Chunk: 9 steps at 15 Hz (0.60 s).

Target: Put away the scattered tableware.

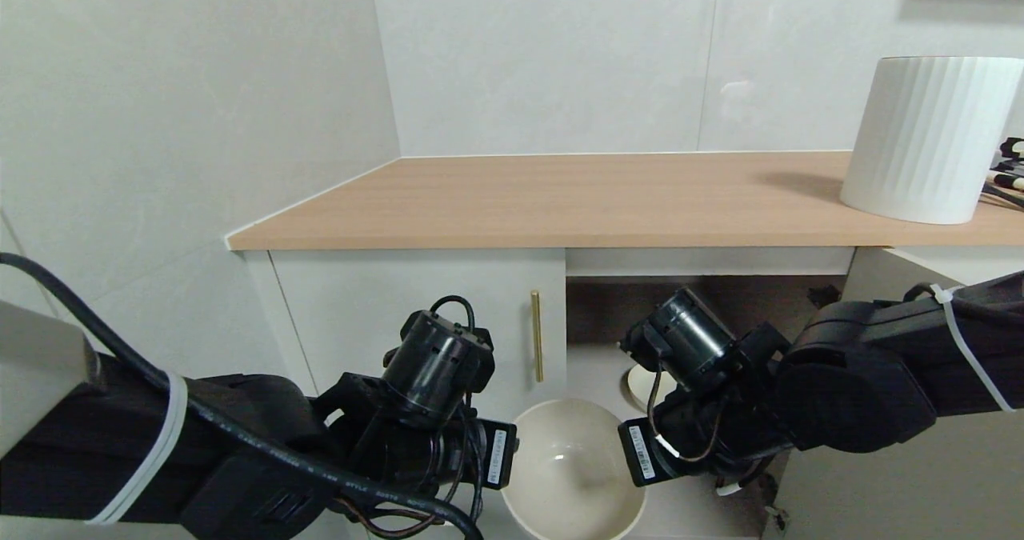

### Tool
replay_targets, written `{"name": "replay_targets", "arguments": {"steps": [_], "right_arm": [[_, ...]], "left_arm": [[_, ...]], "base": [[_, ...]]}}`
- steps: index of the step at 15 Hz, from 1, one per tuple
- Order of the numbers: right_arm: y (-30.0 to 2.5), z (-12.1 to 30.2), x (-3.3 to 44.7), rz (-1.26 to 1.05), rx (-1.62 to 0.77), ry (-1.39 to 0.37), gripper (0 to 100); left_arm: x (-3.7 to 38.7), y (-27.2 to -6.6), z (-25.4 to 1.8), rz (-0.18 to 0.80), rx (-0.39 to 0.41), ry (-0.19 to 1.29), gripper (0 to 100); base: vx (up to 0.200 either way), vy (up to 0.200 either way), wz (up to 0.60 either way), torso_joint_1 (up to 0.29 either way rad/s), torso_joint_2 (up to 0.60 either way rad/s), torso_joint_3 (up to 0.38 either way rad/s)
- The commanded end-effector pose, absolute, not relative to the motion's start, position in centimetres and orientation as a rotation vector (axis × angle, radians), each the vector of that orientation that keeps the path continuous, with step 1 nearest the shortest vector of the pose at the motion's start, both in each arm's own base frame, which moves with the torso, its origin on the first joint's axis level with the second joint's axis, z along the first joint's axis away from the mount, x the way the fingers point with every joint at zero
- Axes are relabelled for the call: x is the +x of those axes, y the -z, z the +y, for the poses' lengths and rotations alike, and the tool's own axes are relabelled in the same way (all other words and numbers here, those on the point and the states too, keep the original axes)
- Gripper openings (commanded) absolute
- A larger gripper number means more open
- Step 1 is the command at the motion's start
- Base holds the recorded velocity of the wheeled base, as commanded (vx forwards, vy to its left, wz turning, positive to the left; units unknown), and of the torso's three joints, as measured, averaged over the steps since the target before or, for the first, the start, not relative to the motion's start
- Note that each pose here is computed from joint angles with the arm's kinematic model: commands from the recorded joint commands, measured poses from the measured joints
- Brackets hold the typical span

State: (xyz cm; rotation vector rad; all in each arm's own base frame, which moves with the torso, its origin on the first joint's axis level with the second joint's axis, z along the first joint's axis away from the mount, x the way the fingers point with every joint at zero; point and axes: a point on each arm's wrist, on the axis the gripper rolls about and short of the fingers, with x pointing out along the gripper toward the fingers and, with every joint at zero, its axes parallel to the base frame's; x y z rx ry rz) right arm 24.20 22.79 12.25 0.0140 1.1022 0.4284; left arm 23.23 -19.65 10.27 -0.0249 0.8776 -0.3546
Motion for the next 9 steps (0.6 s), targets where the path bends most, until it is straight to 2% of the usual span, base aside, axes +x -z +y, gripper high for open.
{"name": "replay_targets", "arguments": {"steps": [1, 7, 9], "right_arm": [[-12.1, 22.9, 24.2, 1.103, 0.016, -0.433, 0], [-10.1, 22.7, 23.9, 0.998, 0.016, -0.410, 0], [-6.9, 22.2, 24.3, 0.902, -0.017, -0.387, 0]], "left_arm": [[23.2, -10.3, -19.8, 0.875, -0.029, 0.363, 100], [23.2, -10.6, -19.7, 0.866, -0.035, 0.364, 100], [23.2, -10.7, -19.6, 0.864, -0.037, 0.362, 100]], "base": [[0.000, 0.000, 0.00, 0.000, 0.00, 0.000], [0.000, 0.000, 0.00, 0.000, 0.00, 0.000], [0.000, 0.000, 0.00, 0.000, 0.00, 0.000]]}}
